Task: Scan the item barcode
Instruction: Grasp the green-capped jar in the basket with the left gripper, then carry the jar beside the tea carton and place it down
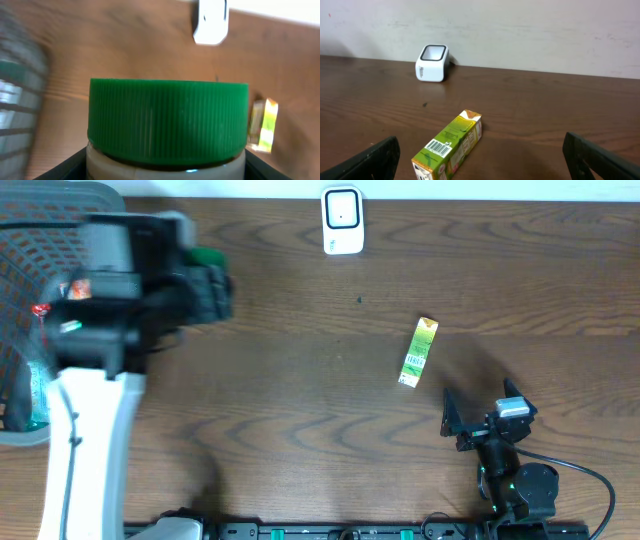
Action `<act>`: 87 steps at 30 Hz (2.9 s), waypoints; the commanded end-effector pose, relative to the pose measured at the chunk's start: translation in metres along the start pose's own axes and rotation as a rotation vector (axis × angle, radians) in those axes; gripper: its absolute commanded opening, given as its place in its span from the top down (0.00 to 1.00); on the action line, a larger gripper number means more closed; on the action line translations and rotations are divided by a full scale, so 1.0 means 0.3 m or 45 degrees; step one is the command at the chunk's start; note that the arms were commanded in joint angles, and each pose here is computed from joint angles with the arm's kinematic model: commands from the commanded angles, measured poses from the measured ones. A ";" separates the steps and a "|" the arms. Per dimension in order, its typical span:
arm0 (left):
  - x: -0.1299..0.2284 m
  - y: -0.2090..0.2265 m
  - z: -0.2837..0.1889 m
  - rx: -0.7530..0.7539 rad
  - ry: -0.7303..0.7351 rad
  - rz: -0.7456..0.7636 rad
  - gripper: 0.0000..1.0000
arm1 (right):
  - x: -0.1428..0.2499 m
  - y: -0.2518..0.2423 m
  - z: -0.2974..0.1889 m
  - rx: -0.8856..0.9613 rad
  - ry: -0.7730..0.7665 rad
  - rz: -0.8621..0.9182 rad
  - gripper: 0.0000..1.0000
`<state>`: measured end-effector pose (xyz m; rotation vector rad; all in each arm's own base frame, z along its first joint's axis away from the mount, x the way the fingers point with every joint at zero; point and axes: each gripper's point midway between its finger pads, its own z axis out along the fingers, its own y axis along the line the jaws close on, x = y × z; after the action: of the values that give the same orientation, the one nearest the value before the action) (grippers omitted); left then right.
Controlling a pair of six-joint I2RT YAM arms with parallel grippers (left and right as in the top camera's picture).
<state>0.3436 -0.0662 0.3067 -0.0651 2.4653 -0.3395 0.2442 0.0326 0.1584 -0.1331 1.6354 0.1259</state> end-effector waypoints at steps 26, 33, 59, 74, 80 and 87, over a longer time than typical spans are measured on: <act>0.507 -0.355 0.834 0.061 0.518 0.182 0.32 | 0.001 0.005 -0.001 -0.008 0.000 0.020 0.01; 0.552 -0.413 0.897 0.095 0.513 0.206 0.33 | 0.001 0.005 -0.001 -0.008 0.001 0.021 0.01; 0.708 -0.518 0.953 0.097 0.592 0.147 0.32 | 0.001 0.005 -0.001 -0.008 0.001 0.021 0.01; 0.763 -0.587 0.929 0.146 0.639 0.108 0.32 | 0.001 0.005 -0.001 -0.008 0.000 0.020 0.01; 0.775 -0.621 0.923 0.183 0.640 0.123 0.32 | 0.001 0.005 -0.001 -0.008 0.001 0.021 0.01; 0.792 -0.644 0.909 0.237 0.684 0.106 0.32 | 0.001 0.005 -0.001 -0.008 0.001 0.021 0.01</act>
<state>0.3221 -0.3393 0.0150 0.2357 2.8939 -0.5658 0.2442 0.0326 0.1586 -0.1331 1.6350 0.1259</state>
